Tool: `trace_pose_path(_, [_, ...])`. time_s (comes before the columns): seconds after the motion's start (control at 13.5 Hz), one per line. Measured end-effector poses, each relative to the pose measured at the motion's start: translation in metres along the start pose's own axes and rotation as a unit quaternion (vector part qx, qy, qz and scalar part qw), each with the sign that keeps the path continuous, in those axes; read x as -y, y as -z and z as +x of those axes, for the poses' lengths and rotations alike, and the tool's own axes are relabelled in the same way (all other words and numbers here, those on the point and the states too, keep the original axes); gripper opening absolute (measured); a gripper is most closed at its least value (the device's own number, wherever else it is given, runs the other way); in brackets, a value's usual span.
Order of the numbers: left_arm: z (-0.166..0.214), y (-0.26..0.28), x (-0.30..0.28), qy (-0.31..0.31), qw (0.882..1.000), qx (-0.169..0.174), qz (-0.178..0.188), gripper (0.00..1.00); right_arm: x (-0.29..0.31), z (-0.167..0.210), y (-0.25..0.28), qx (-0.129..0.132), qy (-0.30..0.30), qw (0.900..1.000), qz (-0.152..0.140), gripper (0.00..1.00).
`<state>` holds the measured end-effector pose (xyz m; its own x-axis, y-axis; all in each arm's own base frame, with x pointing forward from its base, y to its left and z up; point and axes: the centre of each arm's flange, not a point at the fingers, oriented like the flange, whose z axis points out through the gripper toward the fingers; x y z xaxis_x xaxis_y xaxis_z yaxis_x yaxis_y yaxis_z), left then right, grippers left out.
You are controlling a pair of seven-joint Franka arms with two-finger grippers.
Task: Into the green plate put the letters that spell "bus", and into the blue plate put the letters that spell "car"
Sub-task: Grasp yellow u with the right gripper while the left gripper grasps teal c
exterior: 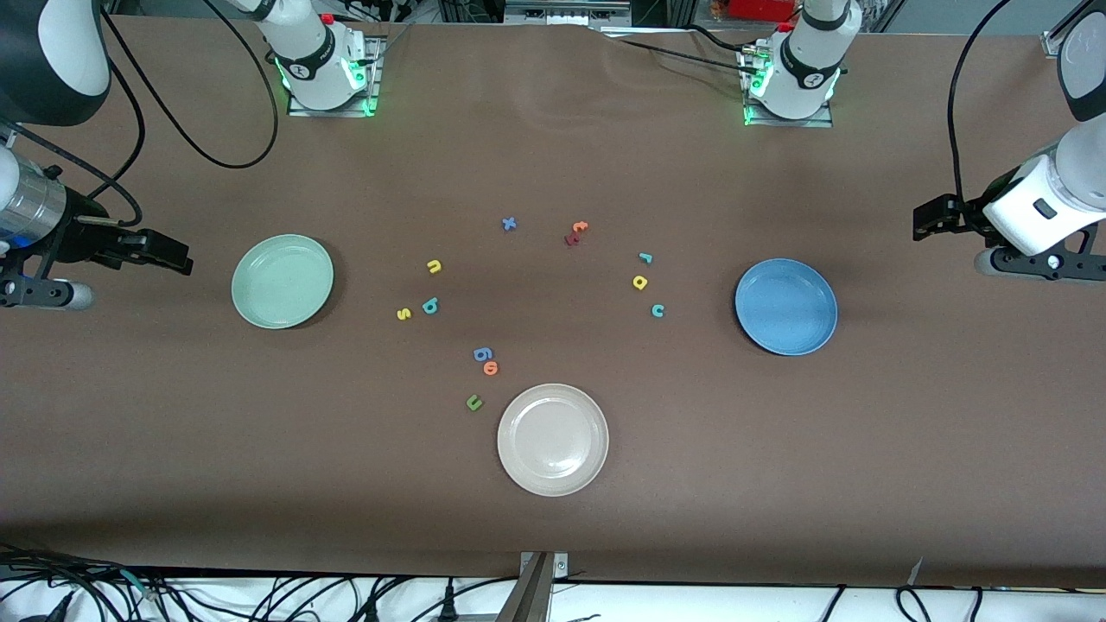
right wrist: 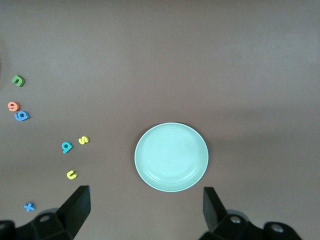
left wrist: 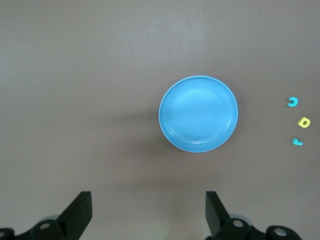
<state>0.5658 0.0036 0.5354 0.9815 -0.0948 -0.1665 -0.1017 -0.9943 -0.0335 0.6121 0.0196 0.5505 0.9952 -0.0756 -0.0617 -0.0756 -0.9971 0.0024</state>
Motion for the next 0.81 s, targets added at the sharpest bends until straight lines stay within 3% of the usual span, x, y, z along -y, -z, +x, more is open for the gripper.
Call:
trace_pose_path(0.22, [0.009,-0.013,-0.031,-0.02,1.0,0.013,-0.004,1.0,0.006,0.0,-0.003,0.003,-0.014,1.0,-0.001,1.0])
trace_pose_path(0.44, [0.023,-0.04,-0.076,-0.015,0.998,0.03,-0.044,1.0,0.04,0.001,-0.019,0.015,-0.046,0.999,-0.006,1.0])
trace_pose_path(0.59, [0.032,-0.057,-0.094,-0.003,0.997,0.025,-0.069,1.0,0.08,-0.001,-0.034,0.025,-0.072,0.997,-0.013,1.0])
trace_pose_path(0.81, [0.037,-0.092,-0.134,0.022,0.997,0.001,-0.077,1.0,0.148,-0.012,-0.059,0.034,-0.108,0.993,-0.029,0.99])
